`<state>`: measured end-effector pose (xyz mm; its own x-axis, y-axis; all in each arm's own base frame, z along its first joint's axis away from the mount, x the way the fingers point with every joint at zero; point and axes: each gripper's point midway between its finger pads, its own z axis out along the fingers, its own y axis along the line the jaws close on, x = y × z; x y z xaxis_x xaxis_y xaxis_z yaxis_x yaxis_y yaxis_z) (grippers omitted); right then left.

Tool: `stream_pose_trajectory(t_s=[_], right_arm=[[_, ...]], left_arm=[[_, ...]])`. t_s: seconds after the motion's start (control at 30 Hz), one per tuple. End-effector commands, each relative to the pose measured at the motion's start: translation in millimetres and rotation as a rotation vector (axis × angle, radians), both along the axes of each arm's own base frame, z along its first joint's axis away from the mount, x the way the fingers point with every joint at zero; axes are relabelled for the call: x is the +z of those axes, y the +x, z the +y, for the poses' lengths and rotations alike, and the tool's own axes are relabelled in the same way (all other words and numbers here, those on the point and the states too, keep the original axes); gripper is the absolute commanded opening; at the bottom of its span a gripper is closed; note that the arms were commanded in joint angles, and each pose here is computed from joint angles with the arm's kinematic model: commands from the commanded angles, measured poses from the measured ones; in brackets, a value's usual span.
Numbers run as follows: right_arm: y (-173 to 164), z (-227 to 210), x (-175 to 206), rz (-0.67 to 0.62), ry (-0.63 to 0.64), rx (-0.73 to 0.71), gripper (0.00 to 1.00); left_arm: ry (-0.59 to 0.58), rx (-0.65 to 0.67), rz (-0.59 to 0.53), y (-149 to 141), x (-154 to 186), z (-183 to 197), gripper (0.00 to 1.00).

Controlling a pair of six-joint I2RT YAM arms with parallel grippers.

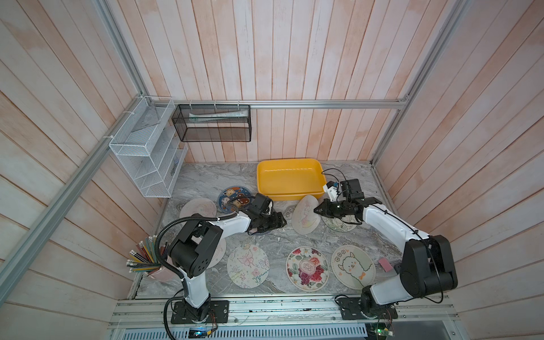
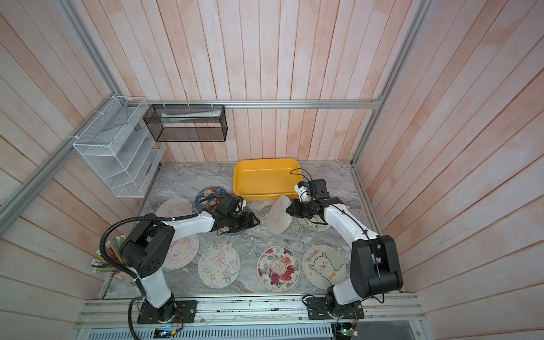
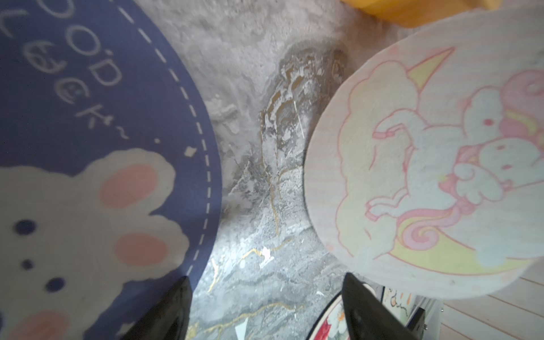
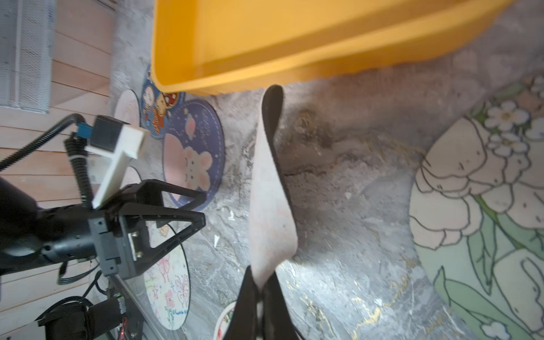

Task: Put the coasters into the storage box
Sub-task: Pick up the coaster from the center of the board, then place the coaster in the storage box.

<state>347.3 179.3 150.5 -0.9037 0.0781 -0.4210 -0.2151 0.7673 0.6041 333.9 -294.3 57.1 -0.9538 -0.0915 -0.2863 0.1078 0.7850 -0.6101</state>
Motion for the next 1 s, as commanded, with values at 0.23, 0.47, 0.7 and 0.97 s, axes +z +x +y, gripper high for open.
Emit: stream_pose_trajectory(t_s=[0.23, 0.47, 0.7, 0.97], right_arm=[[46.6, 41.6, 95.4, -0.187, 0.150, 0.042, 0.00], [104.5, 82.3, 115.4, -0.276, 0.185, 0.072, 0.00], [165.3, 115.2, 96.5, -0.314, 0.185, 0.098, 0.00], [217.9, 129.9, 34.0, -0.210, 0.142, 0.083, 0.00]], left_arm=[[-0.056, 0.041, -0.098, 9.2, 29.6, 19.6, 0.87], [-0.061, 0.051, -0.108, 5.2, 34.3, 29.0, 0.90], [-0.050, 0.068, -0.107, -1.5, 33.7, 39.9, 0.92], [-0.037, 0.089, -0.102, -4.1, 31.0, 50.2, 0.94]])
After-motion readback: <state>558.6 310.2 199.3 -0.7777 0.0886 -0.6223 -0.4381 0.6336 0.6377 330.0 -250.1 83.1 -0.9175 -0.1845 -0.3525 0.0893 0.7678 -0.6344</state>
